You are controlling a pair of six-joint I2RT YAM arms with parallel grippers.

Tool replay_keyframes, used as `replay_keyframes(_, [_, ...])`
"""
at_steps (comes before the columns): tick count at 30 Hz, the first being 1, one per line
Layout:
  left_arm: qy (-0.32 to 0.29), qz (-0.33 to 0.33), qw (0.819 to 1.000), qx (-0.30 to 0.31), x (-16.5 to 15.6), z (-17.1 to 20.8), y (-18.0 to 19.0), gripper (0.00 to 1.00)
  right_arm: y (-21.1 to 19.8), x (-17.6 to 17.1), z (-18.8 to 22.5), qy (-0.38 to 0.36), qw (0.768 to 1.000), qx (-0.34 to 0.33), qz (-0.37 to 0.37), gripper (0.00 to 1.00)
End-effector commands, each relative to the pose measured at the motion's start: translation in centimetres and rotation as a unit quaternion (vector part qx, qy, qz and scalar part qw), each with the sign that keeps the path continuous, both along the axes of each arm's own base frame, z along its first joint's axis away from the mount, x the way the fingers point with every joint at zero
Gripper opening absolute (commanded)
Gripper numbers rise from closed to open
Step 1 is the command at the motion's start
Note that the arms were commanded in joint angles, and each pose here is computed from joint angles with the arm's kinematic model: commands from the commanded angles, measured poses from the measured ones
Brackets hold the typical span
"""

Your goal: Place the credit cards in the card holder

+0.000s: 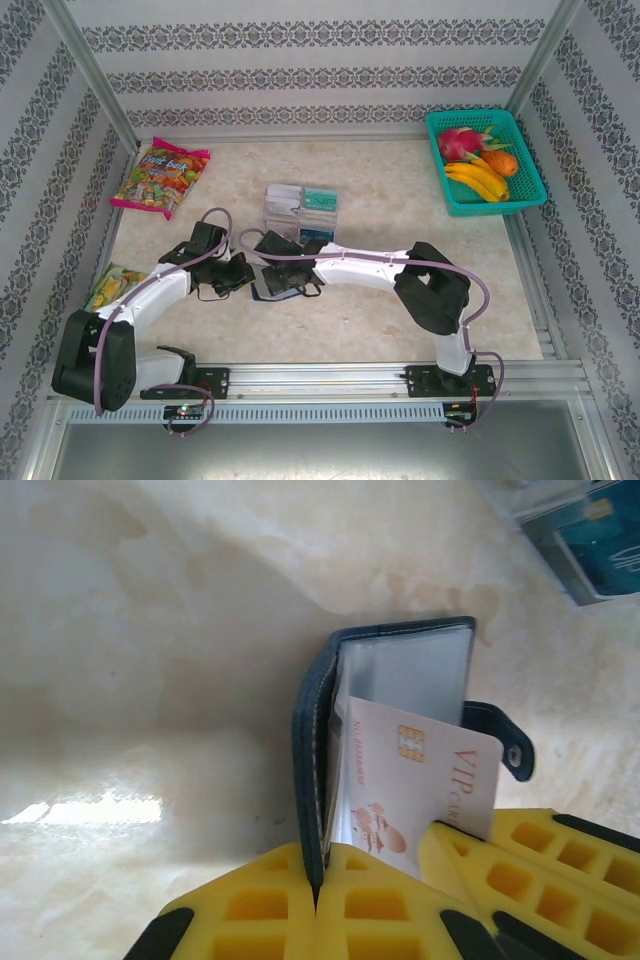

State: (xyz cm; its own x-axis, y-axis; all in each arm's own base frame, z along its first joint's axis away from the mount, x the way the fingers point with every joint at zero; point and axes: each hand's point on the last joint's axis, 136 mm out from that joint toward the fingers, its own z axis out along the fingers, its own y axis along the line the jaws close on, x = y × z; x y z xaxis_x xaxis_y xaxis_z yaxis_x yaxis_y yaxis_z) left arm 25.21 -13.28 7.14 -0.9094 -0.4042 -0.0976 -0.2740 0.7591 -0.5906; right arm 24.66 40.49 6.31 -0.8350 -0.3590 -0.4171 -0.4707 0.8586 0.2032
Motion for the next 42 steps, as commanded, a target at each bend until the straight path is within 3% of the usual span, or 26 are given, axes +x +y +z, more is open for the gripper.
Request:
replay_keyframes(1, [-0.006,-0.001,1.000,-0.022,0.1,1.9,-0.9,0.00,0.4,0.0,0.7,-0.028,0.999,-0.033,-0.004,0.00])
replay_keyframes(18, [-0.011,-0.002,1.000,-0.025,0.4,2.4,-1.2,0.00,0.5,0.2,-0.3,-0.064,0.994,-0.090,0.014,0.00])
replay_keyframes(34, [-0.006,-0.006,1.000,-0.022,0.5,2.1,-1.2,0.00,0.9,1.0,2.3,-0.084,0.994,-0.074,0.020,0.00])
replay_keyframes(42, [-0.007,-0.006,1.000,-0.019,0.4,1.9,-1.1,0.00,0.8,0.7,4.3,-0.077,0.997,-0.025,0.010,0.00])
